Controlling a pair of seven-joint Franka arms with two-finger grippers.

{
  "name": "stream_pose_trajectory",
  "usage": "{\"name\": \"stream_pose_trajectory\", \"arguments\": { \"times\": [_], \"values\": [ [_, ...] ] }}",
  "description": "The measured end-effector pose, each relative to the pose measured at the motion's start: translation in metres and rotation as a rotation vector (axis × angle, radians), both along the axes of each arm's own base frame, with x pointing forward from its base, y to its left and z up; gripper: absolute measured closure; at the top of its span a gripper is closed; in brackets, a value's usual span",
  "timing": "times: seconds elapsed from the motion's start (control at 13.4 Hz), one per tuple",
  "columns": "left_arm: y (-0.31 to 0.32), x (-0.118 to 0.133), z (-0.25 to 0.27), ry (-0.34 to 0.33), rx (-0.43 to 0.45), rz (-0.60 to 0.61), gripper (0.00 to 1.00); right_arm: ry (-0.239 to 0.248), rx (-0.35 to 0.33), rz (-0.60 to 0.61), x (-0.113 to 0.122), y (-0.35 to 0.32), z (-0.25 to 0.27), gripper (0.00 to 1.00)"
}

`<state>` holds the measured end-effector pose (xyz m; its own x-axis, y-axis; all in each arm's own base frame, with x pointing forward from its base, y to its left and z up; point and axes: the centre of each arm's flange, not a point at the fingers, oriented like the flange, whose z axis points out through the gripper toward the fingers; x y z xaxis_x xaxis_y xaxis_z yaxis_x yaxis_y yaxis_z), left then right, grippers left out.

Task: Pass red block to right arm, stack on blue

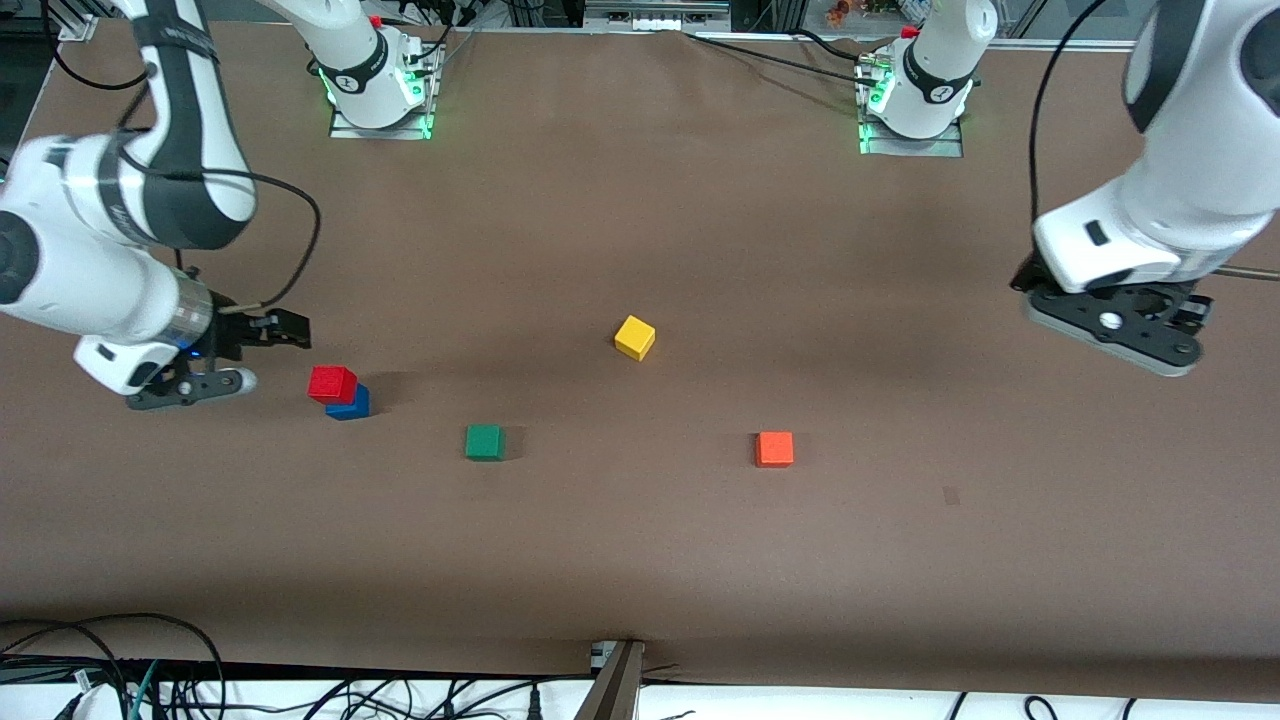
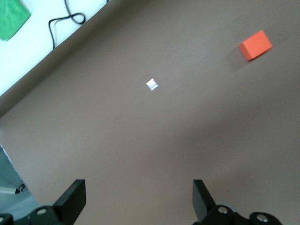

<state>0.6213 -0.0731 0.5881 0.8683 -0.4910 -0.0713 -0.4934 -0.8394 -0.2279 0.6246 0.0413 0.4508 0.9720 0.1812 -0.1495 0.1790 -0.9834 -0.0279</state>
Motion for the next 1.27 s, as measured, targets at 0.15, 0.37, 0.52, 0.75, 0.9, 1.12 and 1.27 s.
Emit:
{"name": "stream_pose_trajectory", "arguments": {
  "times": [0.15, 0.37, 0.52, 0.75, 0.9, 1.12, 1.27],
  "values": [
    [0.031, 0.003, 0.004, -0.009, -0.017, 0.05, 0.0, 0.036, -0.009, -0.006, -0.002, -0.005, 0.042, 0.0],
    [0.067, 0.004, 0.006, -0.009, -0.121, 0.172, 0.0, 0.001, -0.012, -0.012, -0.003, -0.009, 0.1, 0.0],
    [0.1, 0.001, 0.002, 0.012, -0.183, 0.265, 0.0, -0.016, -0.007, -0.008, -0.007, -0.009, 0.119, 0.0],
    [0.117, -0.006, -0.006, 0.063, -0.186, 0.392, 0.0, -0.057, -0.008, -0.023, -0.02, -0.03, 0.15, 0.0],
    [0.117, -0.008, -0.008, 0.076, -0.182, 0.425, 0.0, -0.082, -0.025, -0.045, -0.039, -0.052, 0.179, 0.0],
    [0.119, -0.009, -0.008, 0.082, -0.18, 0.434, 0.0, -0.069, -0.072, -0.014, -0.07, -0.046, 0.202, 0.0],
    [0.119, -0.009, -0.008, 0.081, -0.181, 0.435, 0.0, -0.027, -0.08, -0.023, -0.078, -0.031, 0.196, 0.0]
  ]
}}
